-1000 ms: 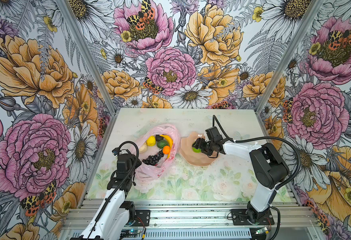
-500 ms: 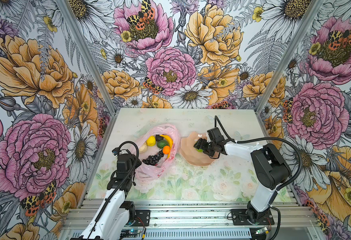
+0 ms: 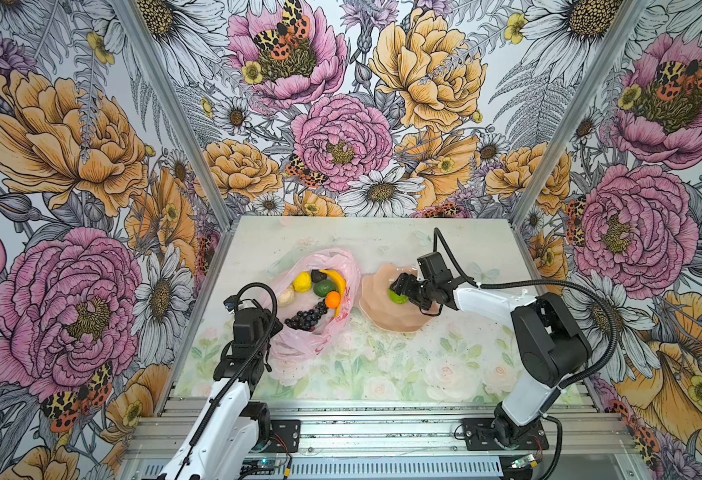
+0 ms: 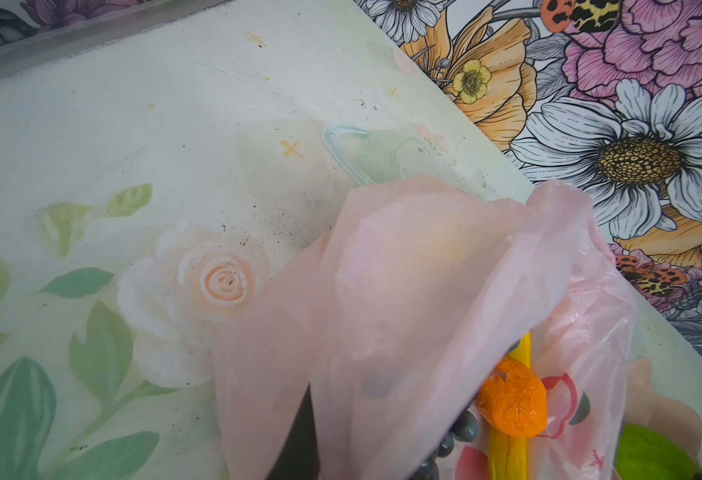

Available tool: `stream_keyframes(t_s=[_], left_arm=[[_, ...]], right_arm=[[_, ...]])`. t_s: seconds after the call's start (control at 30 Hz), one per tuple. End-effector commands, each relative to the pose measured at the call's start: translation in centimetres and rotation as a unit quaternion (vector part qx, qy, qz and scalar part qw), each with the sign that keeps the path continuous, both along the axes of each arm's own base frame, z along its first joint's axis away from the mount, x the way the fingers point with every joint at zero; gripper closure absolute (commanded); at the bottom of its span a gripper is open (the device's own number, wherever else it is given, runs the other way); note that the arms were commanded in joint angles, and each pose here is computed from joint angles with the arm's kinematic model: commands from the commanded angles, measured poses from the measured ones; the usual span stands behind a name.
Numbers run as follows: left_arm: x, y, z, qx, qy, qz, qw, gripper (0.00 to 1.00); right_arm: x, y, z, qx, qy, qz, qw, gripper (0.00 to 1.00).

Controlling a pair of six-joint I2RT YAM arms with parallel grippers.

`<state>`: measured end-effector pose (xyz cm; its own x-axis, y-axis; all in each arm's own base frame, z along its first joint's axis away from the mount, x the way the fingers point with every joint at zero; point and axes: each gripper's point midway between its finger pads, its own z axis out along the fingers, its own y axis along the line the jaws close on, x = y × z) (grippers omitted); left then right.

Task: Take the fake fruits out of the plastic bag
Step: 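Lower the lime-green fruit into the pink bowl and open the right gripper, then move the right gripper back over the bag mouth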

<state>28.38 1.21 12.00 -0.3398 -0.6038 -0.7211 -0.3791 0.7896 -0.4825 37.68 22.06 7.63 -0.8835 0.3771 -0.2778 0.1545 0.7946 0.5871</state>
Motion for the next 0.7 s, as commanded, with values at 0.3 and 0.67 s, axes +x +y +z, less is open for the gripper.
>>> stream_keyframes(t_s=[0.3, 0.67], left_arm=[[-1.8, 0.8, 0.6, -0.009, -0.025, 0.03, 0.999, 0.88], [-2.7, -0.3, -1.0, -0.066, 0.014, 0.031, 0.997, 0.88]], right_arm=[[-3.2, 7.2, 8.3, -0.031, -0.115, 0.041, 0.992, 0.24], [-3.8, 19.1, 6.7, -0.072, -0.125, 0.187, 0.972, 0.33]])
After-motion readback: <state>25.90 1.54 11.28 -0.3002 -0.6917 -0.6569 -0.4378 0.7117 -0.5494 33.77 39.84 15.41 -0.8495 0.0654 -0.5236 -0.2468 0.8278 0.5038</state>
